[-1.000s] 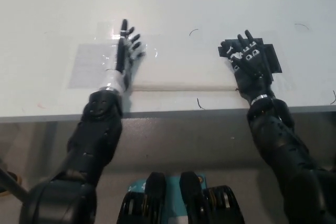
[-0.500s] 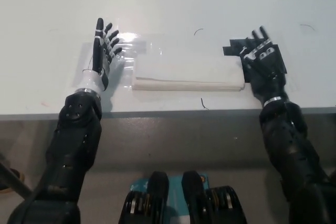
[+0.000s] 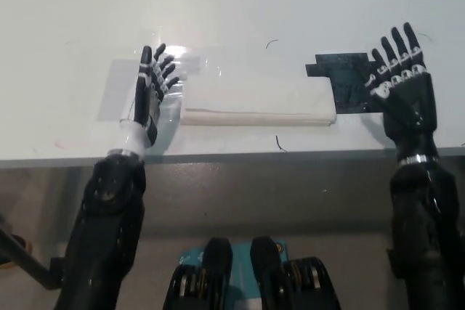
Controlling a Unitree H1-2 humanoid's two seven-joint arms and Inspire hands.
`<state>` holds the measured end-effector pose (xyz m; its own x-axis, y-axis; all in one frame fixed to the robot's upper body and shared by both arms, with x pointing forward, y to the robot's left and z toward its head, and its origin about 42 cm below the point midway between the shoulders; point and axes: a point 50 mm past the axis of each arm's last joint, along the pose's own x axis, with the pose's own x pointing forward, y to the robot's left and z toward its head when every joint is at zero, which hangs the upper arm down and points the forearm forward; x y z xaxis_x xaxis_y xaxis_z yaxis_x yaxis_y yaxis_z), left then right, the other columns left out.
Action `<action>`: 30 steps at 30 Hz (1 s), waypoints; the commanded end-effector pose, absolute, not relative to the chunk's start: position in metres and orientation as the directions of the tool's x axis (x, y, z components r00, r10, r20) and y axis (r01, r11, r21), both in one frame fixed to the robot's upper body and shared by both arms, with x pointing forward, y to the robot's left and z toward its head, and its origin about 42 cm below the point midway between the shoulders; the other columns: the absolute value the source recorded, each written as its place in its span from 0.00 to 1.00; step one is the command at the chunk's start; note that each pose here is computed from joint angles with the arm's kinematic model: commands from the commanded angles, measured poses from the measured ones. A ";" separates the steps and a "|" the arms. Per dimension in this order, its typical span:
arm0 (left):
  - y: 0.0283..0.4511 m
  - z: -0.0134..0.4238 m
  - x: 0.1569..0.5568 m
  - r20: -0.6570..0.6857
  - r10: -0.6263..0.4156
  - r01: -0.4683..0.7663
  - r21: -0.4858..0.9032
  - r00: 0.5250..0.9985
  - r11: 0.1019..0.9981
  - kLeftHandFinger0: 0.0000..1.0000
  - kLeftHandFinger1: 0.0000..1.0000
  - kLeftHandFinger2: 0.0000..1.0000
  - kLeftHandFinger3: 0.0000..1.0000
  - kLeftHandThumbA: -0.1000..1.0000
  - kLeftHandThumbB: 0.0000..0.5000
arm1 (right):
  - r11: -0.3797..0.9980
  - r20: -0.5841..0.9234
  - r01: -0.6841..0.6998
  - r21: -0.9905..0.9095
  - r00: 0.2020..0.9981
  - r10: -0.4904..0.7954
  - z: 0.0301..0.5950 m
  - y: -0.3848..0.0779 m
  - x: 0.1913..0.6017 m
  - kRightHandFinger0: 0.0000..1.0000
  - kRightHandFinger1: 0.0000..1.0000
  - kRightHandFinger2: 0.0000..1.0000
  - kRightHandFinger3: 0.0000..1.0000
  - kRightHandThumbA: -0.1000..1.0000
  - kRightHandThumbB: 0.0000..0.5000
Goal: A stack of napkins is kept in the middle of the table close to the robot and the robot places both its hands sideways on the stack. Then it moves its hands away from each other while pressing down on the napkins to make them smooth
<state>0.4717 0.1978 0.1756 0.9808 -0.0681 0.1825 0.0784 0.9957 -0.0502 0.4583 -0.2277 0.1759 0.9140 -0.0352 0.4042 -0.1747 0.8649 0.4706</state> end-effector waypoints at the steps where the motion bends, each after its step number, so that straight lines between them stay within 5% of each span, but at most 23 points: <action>1: 0.161 0.311 0.341 0.686 -0.343 0.273 0.213 0.642 0.938 1.00 1.00 1.00 1.00 1.00 0.63 | 0.946 0.851 -0.325 -0.003 0.497 0.173 0.321 -0.187 0.331 1.00 1.00 1.00 1.00 1.00 0.68; 6: 0.180 0.293 0.290 0.738 -0.309 0.135 0.288 0.600 0.948 1.00 1.00 1.00 1.00 1.00 0.60 | 0.960 0.803 -0.275 -0.059 0.558 0.209 0.304 -0.183 0.289 1.00 1.00 1.00 1.00 1.00 0.84; 8: 0.189 0.282 0.272 0.730 -0.318 0.135 0.300 0.605 0.944 1.00 1.00 1.00 1.00 1.00 0.60 | 0.962 0.795 -0.264 -0.069 0.568 0.213 0.284 -0.186 0.288 1.00 1.00 1.00 1.00 1.00 0.76; 11: 0.203 0.261 0.250 0.699 -0.300 0.130 0.286 0.649 0.949 1.00 1.00 1.00 1.00 1.00 0.68 | 0.957 0.771 -0.277 -0.081 0.591 0.237 0.260 -0.191 0.285 1.00 1.00 1.00 1.00 1.00 0.65; 15: 0.218 0.239 0.228 0.645 -0.284 0.131 0.275 0.709 0.953 1.00 1.00 1.00 1.00 1.00 0.64 | 0.964 0.713 -0.262 -0.046 0.667 0.215 0.231 -0.197 0.279 1.00 1.00 1.00 1.00 1.00 0.69; 18: 0.228 0.212 0.221 0.570 -0.269 0.125 0.280 0.777 0.952 1.00 1.00 1.00 1.00 1.00 0.65 | 0.971 0.662 -0.238 -0.033 0.722 0.200 0.207 -0.202 0.275 1.00 1.00 1.00 1.00 1.00 0.62; 22: 0.241 0.172 0.231 0.474 -0.243 0.134 0.252 0.846 0.958 1.00 1.00 1.00 1.00 1.00 0.53 | 0.979 0.582 -0.203 -0.010 0.795 0.170 0.176 -0.206 0.273 1.00 1.00 1.00 1.00 1.00 0.60; 25: 0.244 0.151 0.237 0.393 -0.228 0.134 0.252 0.891 0.958 1.00 1.00 1.00 1.00 1.00 0.54 | 0.983 0.507 -0.180 0.029 0.850 0.141 0.153 -0.210 0.270 1.00 1.00 1.00 1.00 1.00 0.65; 30: 0.249 0.125 0.251 0.302 -0.178 0.095 0.268 0.937 0.959 1.00 1.00 1.00 1.00 1.00 0.56 | 0.992 0.427 -0.122 0.009 0.898 0.107 0.119 -0.214 0.275 1.00 1.00 1.00 1.00 1.00 0.53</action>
<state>0.2409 0.2499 0.1217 0.9547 -0.1576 0.2526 0.1039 0.9714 0.2133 0.2724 -0.2125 0.1209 0.9146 0.1242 0.3849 -0.1728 0.9804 0.0943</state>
